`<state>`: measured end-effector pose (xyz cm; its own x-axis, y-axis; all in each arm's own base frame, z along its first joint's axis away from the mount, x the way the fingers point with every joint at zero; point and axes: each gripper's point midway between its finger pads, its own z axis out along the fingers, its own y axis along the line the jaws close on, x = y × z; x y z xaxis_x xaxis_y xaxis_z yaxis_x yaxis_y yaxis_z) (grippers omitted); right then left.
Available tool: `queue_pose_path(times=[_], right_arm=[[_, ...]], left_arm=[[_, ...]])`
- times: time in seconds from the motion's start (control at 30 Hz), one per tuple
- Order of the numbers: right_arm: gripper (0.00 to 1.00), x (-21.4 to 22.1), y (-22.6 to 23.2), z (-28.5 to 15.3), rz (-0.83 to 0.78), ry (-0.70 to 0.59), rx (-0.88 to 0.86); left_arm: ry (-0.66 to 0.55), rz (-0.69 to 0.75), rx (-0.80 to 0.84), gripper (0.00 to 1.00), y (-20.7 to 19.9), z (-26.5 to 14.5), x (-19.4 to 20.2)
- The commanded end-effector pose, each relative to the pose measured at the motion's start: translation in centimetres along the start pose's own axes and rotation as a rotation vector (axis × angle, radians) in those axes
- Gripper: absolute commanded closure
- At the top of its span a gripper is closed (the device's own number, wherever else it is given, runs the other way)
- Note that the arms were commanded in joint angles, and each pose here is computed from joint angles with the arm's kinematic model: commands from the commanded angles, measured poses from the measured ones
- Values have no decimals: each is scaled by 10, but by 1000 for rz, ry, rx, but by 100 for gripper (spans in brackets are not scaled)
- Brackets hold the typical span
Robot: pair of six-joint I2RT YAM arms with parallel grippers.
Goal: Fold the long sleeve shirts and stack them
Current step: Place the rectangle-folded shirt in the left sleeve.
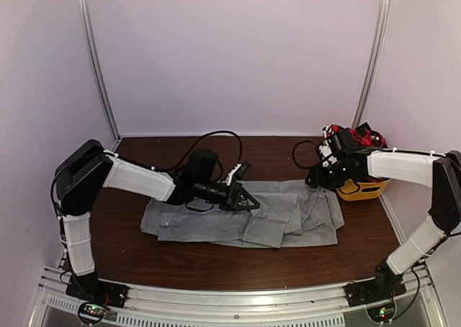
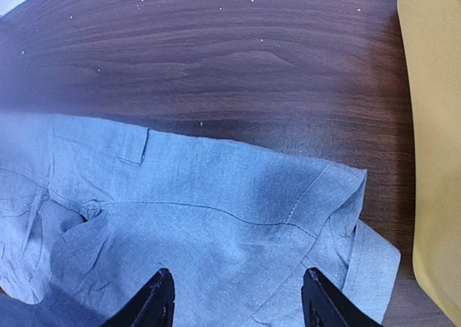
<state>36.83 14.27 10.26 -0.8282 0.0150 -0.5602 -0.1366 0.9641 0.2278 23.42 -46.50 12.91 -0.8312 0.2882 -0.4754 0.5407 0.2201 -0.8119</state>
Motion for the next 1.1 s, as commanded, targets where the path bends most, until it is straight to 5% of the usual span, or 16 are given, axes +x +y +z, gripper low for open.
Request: queue_pose_path(times=[0.0,0.23,0.43,0.77,1.07], right_arm=[[38,8,-2,-5,20,11,-7],[38,19,4,-3,32,21,-62],[38,25,17,-13,41,4,-136],[38,33,16,-14,37,11,-143],[37,31,15,-13,32,11,-133]], left_arm=[[-122,-87,89,99,18,-11,-43],[-153,-106,72,67,54,-17,-54],[-175,17,-45,44,57,-36,-63],[-114,442,-352,35,43,-61,-36],[87,875,-633,35,31,-36,0]])
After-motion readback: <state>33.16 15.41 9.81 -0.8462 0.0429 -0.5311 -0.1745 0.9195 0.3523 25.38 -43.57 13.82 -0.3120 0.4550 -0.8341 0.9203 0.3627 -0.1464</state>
